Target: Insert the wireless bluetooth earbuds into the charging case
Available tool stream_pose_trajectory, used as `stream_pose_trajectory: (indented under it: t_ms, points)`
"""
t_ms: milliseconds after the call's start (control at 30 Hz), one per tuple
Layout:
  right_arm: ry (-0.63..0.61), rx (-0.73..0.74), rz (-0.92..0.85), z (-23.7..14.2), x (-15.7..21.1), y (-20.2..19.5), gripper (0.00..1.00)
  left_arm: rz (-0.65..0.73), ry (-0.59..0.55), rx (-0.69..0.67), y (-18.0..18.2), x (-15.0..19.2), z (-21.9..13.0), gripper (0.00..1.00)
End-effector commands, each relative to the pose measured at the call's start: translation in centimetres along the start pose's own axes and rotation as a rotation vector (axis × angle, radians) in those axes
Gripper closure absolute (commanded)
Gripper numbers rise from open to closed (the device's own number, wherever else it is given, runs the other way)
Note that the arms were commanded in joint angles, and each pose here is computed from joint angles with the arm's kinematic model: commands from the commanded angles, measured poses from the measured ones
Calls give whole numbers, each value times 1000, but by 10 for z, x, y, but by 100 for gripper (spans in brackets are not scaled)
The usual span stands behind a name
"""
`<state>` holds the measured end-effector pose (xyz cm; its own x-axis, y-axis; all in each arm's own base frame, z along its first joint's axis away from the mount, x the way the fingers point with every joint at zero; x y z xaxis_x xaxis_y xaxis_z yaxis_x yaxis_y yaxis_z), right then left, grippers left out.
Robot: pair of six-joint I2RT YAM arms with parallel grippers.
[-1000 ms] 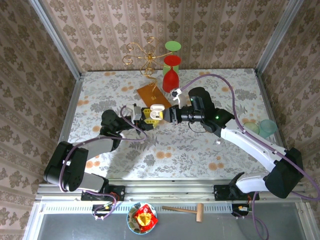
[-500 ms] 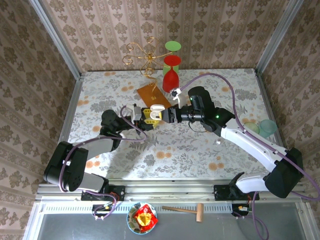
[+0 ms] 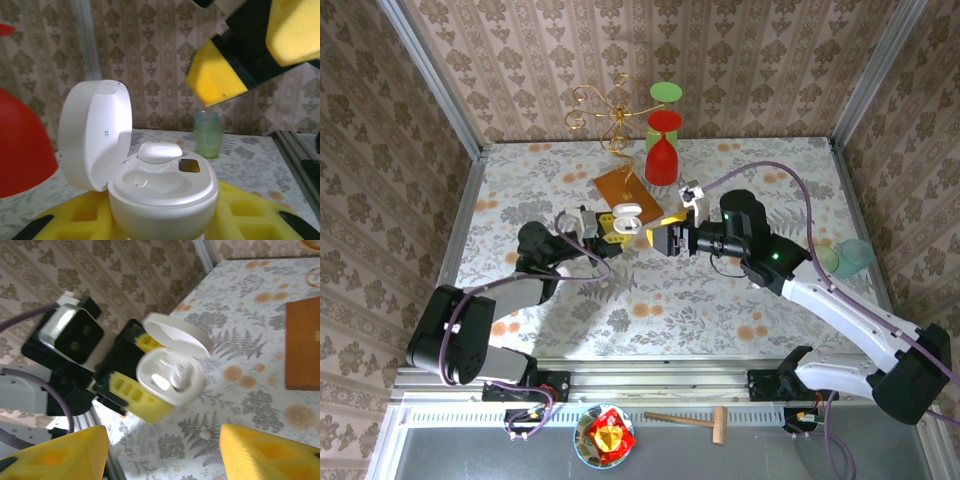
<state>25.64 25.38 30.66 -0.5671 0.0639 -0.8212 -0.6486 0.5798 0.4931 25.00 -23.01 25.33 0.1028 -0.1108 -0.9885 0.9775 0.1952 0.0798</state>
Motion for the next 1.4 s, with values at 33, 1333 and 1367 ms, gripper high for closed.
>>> stream_pose_trajectory:
  t_ms: [33, 1333, 1367]
  points:
    - [-71, 173, 71, 2, 6, -38, 39, 118, -55, -104, 7, -21, -9, 73]
    - [670, 137, 723, 213, 202, -45, 62, 236, -99, -115, -4, -64, -10, 73]
    - [669, 139, 725, 214, 202, -46, 62, 236, -97, -114, -4, -64, -9, 73]
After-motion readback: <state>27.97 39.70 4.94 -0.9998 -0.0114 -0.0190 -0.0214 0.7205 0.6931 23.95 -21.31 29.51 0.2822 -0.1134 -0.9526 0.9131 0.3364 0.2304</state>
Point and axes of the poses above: each hand's point on the last joint's axis, 136 mm out from that joint toward the fingers, its own z axis out along the fingers, its own y axis along the line the jaws close on, x = y × z, the point moved 3 cm from there along -z, back along the fingers
